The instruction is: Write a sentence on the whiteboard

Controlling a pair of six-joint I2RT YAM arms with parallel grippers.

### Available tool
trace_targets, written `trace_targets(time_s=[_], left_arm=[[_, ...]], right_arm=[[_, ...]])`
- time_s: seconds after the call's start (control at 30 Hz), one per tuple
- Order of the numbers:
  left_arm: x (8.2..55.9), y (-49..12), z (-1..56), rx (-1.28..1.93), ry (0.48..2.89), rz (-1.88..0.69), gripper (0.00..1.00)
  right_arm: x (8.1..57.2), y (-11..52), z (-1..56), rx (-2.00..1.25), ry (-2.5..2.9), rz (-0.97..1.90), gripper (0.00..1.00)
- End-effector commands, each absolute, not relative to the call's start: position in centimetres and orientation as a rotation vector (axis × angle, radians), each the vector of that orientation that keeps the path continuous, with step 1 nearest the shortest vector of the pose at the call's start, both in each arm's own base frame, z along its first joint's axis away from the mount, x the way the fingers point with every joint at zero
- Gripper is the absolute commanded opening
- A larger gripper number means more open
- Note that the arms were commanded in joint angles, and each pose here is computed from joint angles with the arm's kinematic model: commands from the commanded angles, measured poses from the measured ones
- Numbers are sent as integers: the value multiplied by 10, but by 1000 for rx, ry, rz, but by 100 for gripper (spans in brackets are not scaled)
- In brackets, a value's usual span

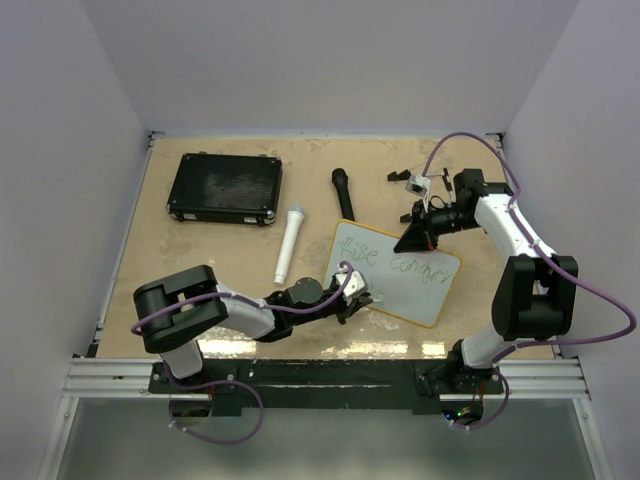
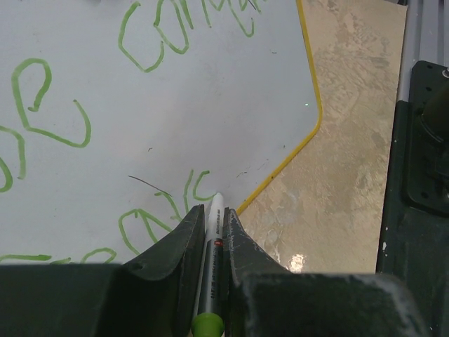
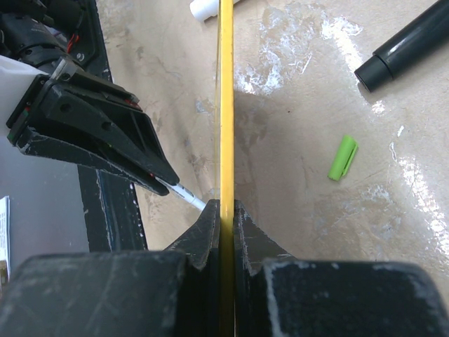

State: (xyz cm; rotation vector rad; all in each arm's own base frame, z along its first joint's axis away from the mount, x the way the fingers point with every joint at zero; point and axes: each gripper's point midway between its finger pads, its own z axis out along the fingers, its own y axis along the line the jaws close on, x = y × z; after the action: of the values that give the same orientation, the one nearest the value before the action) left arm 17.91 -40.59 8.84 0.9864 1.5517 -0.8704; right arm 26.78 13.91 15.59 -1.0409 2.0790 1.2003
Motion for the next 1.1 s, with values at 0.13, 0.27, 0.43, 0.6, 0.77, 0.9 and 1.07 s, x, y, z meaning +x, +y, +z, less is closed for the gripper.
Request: trace_targets(time_s=[0.13, 0.27, 0.43, 0.6, 0.77, 0.9, 1.07], left_arm=[[188, -396, 73, 977, 1617, -833, 0], [188, -391, 71, 975, 1632, -817, 0], [196, -380, 72, 944, 1645, -771, 0], [204, -369, 80, 928, 1643, -749, 0], [192, -374, 113, 964, 1528, -838, 0], [165, -380, 155, 1024, 1365, -991, 0], [167, -359, 191, 979, 1323, -943, 0]], right_arm=[[275, 139, 163, -1125, 1973, 1111, 0], [275, 139, 163, -1126, 1971, 1109, 0], [275, 139, 163, -1126, 1972, 1110, 0], [275, 139, 163, -1126, 1971, 1109, 0], [276, 139, 163, -1128, 1970, 1108, 0], [275, 139, 163, -1128, 1972, 1108, 0], [275, 139, 164, -1129, 1970, 1106, 0]])
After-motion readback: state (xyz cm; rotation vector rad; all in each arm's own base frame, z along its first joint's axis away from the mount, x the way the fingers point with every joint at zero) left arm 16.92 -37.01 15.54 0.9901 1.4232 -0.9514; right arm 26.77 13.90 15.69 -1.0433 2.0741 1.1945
